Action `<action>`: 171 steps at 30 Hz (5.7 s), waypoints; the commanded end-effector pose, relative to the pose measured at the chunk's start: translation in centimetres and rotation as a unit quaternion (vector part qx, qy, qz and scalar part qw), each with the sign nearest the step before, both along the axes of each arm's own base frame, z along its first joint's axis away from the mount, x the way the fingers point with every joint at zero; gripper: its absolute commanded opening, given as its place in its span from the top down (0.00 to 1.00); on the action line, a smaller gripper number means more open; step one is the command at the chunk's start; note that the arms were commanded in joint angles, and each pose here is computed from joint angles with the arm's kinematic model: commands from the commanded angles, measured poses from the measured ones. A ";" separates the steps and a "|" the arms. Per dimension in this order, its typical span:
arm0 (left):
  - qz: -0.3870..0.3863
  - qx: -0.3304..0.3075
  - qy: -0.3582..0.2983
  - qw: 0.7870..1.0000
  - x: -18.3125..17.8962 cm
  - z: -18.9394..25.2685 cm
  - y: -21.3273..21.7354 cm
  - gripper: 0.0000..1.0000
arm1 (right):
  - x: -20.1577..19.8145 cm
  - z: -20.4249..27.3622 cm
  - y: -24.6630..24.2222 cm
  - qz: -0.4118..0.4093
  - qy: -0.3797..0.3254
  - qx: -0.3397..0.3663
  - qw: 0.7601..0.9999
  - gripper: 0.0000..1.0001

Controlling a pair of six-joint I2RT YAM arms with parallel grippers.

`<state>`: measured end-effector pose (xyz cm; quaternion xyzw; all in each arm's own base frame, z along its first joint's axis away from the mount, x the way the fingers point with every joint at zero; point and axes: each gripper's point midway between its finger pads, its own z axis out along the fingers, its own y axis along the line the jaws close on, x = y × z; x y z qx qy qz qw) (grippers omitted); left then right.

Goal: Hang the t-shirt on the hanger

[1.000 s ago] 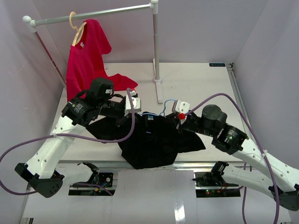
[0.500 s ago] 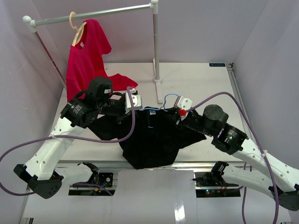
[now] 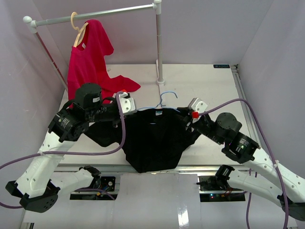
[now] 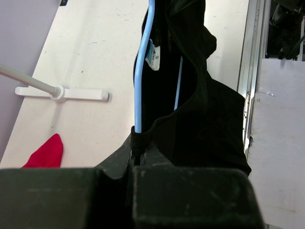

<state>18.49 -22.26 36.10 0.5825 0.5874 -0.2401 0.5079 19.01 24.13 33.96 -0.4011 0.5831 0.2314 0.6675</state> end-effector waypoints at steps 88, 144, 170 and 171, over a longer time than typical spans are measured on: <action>-0.145 -0.164 0.129 0.967 -2.8 5.8 -6.4 0.56 | -3.4 3.6 7.8 0.231 -0.029 -0.078 0.969 0.92; -0.030 -0.061 0.156 0.985 -3.5 0.2 -1.9 0.32 | -5.3 6.7 4.4 0.220 -0.078 -0.063 0.970 0.92; -0.035 -0.066 0.139 0.987 -3.4 -0.5 -1.9 1.00 | -3.7 7.1 3.5 0.159 -0.047 -0.040 0.985 0.24; -0.016 -0.064 0.139 0.988 -2.8 -0.8 -1.8 1.00 | -3.6 7.2 3.2 0.149 -0.042 -0.035 0.987 0.20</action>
